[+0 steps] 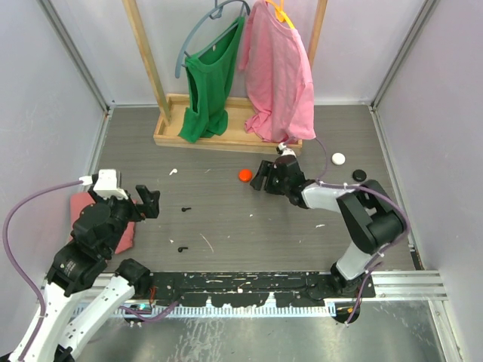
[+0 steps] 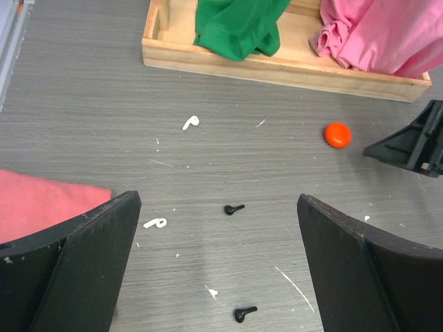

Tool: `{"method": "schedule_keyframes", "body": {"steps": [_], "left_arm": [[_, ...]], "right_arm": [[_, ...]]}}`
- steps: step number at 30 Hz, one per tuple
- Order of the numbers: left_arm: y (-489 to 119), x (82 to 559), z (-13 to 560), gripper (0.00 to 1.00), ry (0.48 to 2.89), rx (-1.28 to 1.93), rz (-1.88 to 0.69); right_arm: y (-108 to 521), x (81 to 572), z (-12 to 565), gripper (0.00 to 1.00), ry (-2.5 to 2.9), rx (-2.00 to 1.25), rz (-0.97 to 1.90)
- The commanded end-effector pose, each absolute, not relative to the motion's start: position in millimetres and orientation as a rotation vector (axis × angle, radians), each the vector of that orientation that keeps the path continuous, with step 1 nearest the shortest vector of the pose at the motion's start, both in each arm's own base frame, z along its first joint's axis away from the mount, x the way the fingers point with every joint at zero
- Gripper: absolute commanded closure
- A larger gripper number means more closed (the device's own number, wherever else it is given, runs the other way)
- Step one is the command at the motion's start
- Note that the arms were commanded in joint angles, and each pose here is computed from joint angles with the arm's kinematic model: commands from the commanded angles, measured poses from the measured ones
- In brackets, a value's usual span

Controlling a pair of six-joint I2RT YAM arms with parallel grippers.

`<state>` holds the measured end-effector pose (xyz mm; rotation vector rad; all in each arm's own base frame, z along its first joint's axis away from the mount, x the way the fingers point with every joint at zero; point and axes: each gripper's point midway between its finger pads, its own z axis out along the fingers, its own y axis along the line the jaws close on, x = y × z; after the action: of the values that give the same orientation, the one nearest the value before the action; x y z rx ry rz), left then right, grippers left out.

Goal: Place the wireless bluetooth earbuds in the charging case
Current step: Place the charging case at the center of the board, then pick up the charging case at the center of the board.

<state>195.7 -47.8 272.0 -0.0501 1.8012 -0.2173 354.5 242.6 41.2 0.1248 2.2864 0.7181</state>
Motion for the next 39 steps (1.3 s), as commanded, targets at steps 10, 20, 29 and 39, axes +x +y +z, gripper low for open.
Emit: {"method": "schedule_keyframes", "body": {"steps": [10,20,29,39], "left_arm": [[-46.1,190.6,280.7,0.02,1.799,-0.088,-0.246],[-59.6,194.5,269.1,0.02,1.838,-0.058,-0.292],[-57.4,195.3,265.0,0.02,1.845,-0.065,-0.275],[-56.1,196.9,261.8,0.02,1.858,-0.065,-0.256]], "right_arm": [[120.2,310.6,94.9,0.17,2.287,0.161,0.246],[26.2,320.5,128.8,0.00,2.159,0.412,-0.027],[-55.3,341.4,134.9,0.00,2.078,0.661,-0.278],[-132.2,369.8,110.9,0.00,2.022,0.978,-0.335]]}}
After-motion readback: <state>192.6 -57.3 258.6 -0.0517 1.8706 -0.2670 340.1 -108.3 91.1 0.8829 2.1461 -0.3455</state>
